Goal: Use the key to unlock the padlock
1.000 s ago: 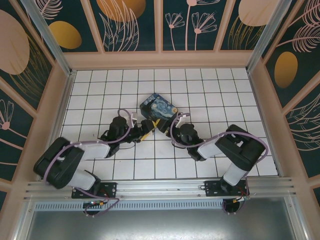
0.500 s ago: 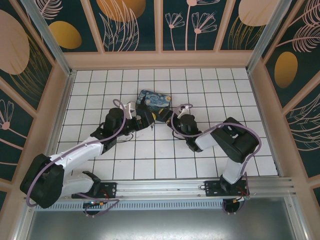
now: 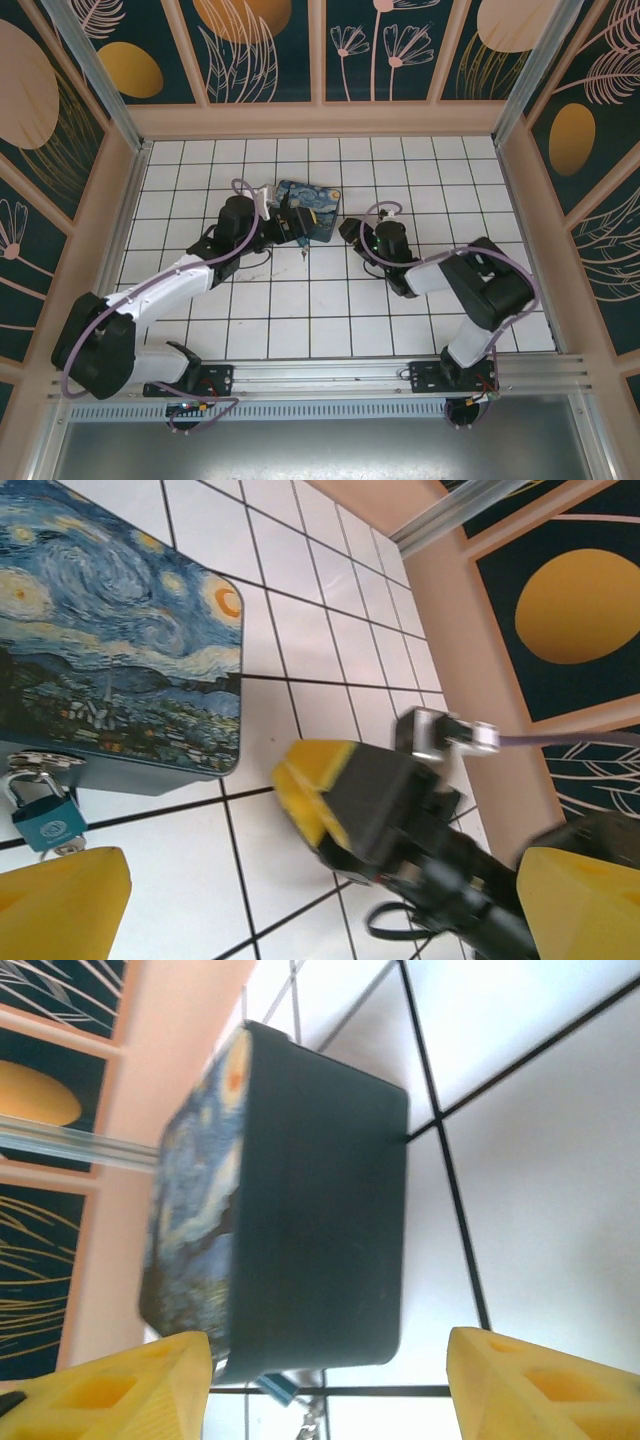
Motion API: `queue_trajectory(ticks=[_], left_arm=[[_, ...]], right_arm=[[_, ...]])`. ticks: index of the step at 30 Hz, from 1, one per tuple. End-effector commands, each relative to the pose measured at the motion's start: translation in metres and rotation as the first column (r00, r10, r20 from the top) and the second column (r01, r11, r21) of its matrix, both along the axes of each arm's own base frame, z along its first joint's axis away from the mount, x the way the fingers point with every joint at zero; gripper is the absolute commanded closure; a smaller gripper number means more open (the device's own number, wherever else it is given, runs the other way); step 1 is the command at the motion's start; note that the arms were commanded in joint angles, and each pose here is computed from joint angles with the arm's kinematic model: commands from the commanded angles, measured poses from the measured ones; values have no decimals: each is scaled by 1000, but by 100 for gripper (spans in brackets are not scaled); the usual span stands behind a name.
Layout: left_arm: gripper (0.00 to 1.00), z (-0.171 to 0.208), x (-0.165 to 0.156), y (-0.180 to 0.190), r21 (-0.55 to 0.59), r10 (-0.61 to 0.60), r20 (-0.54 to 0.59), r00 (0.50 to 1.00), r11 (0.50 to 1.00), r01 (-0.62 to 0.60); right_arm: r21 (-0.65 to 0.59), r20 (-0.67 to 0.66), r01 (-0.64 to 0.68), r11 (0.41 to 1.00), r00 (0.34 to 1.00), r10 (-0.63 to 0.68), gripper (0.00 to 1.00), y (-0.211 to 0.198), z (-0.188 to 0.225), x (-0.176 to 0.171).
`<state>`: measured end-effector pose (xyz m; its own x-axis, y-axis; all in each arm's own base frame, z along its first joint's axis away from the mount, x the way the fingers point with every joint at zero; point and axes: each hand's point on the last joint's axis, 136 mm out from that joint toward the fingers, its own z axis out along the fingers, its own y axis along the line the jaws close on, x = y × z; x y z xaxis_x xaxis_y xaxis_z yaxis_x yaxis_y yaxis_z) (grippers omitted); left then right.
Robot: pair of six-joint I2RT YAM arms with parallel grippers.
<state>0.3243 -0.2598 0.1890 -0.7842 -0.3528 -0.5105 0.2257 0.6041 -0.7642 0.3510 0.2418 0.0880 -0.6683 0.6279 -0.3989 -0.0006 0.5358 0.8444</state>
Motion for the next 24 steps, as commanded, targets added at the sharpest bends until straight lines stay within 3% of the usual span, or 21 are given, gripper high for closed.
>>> queue_trajectory(ticks=[1,14,24], left_arm=[[2,0,19,8,-1,22,2,1000,1000,-22],[2,14,93,69,30,162,51,985,986,-164],[1,-10,128,88,123,185,71,980,974,-193]], right_arm=[[-22,36,-3,1000,999,4,36,-11,14,-14],[-88,62,15,996,998,-9,36,-36,25,-47],[-153,72,-56,987,995,67,36,-18,26,-56]])
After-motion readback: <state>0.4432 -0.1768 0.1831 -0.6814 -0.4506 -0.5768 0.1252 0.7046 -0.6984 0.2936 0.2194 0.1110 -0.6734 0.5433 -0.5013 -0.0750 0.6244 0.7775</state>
